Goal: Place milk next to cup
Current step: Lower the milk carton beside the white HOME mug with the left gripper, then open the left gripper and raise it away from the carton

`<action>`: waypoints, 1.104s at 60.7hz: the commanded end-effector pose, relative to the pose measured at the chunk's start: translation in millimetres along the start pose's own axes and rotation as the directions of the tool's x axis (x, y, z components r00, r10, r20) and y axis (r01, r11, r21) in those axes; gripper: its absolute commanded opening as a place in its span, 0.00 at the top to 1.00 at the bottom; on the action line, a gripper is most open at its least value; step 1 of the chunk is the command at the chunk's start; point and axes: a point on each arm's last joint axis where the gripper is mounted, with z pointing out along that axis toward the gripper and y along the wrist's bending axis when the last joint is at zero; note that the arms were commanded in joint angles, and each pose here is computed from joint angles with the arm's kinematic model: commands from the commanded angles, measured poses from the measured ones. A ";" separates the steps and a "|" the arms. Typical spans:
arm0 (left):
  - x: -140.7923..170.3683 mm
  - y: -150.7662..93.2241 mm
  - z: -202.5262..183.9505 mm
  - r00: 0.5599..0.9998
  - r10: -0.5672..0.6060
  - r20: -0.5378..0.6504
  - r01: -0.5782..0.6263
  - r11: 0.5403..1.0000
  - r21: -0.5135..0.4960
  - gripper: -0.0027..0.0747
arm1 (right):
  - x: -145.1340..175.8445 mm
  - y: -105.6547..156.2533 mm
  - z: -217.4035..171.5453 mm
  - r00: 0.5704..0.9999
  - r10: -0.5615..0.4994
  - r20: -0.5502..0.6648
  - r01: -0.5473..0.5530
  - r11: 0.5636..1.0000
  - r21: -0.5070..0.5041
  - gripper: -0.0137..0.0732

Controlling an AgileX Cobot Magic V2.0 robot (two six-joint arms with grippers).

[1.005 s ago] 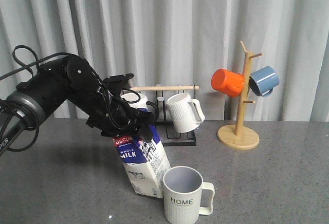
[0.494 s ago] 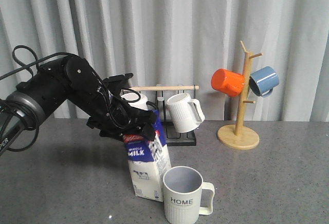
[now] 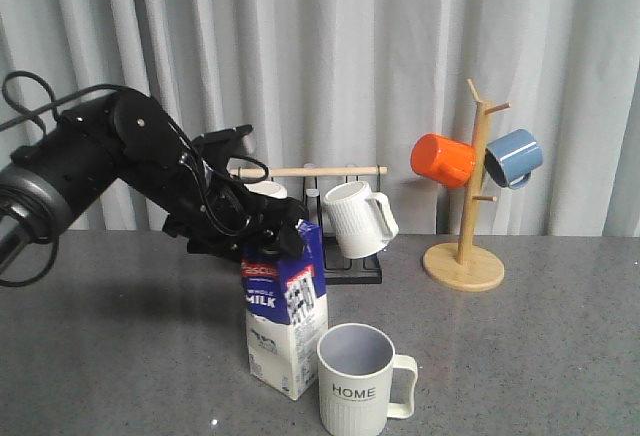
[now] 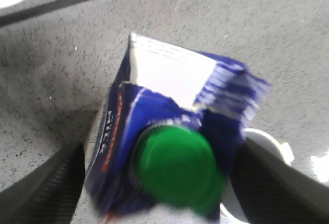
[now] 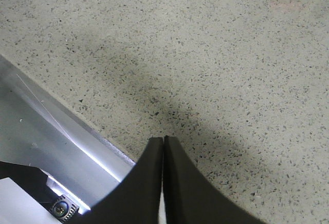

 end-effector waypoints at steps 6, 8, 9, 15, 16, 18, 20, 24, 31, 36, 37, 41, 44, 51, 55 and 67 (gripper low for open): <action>-7.5 -30.4 -70.1 0.986 0.033 0.163 -0.041 0.998 0.047 0.24 | -12.3 -2.5 -5.1 0.997 0.005 0.079 -0.007 1.000 0.021 0.85; -7.3 -32.1 -75.2 0.984 0.037 0.172 -0.045 0.998 0.047 0.24 | -12.3 -2.5 -5.1 0.997 0.005 0.079 -0.007 1.000 0.021 0.85; -7.1 -33.7 -79.5 0.983 0.039 0.180 -0.049 0.998 0.047 0.24 | -12.3 -2.5 -5.1 0.997 0.005 0.079 -0.007 1.000 0.021 0.85; -5.8 -39.5 -97.2 0.976 0.052 0.213 -0.063 0.997 0.043 0.24 | -12.7 -2.7 -5.2 0.996 0.005 0.084 -0.007 1.000 0.023 0.85; -5.6 -40.4 -100.3 0.974 0.055 0.218 -0.065 0.997 0.041 0.24 | -12.8 -2.7 -5.2 0.996 0.005 0.085 -0.007 1.000 0.023 0.85; -4.7 -43.1 -108.3 0.971 0.061 0.233 -0.072 0.997 0.040 0.24 | -13.4 -2.9 -5.2 0.996 0.005 0.092 -0.008 1.000 0.025 0.85; -3.7 -46.0 -116.6 0.966 0.066 0.248 -0.078 0.996 0.040 0.24 | -13.6 -3.0 -5.2 0.996 0.005 0.094 -0.008 1.000 0.026 0.85; -1.3 -51.9 -133.2 0.958 0.070 0.278 -0.085 0.995 0.043 0.26 | -14.9 -3.4 -5.4 0.994 0.007 0.109 -0.010 0.999 0.031 0.85; 5.2 -63.0 -165.5 0.937 0.095 0.337 -0.116 0.992 0.041 0.34 | -16.9 -4.2 -5.6 0.991 0.018 0.130 -0.023 0.999 0.037 0.85; 11.7 -71.2 -190.1 0.917 0.114 0.381 -0.139 0.990 0.038 0.46 | -18.4 -4.8 -5.9 0.987 0.055 0.150 -0.061 0.997 0.038 0.85; 13.7 -73.4 -196.7 0.912 0.119 0.393 -0.145 0.989 0.037 0.50 | -18.8 -4.9 -6.0 0.986 0.064 0.154 -0.070 0.997 0.038 0.85; 20.1 -79.8 -216.2 0.889 0.159 0.429 -0.186 0.982 0.022 0.66 | -21.2 -6.3 -6.4 0.978 0.099 0.183 -0.109 0.993 0.044 0.85; 25.4 -84.4 -230.4 0.870 0.194 0.454 -0.221 0.975 0.007 0.78 | -23.8 -8.0 -7.1 0.969 0.119 0.215 -0.134 0.990 0.055 0.85; 38.5 -93.6 -261.4 0.824 0.255 0.507 -0.278 0.960 -0.032 0.98 | -29.7 -11.9 -8.9 0.949 0.132 0.287 -0.162 0.983 0.082 0.85; 45.2 -97.4 -275.4 0.800 0.284 0.529 -0.301 0.952 -0.055 0.98 | -32.6 -13.0 -10.0 0.935 0.150 0.322 -0.186 0.979 0.083 0.85; 64.9 -103.2 -313.0 0.745 0.327 0.582 -0.305 0.942 -0.139 0.97 | -36.7 -14.4 -11.6 0.918 0.146 0.369 -0.192 0.977 0.089 0.85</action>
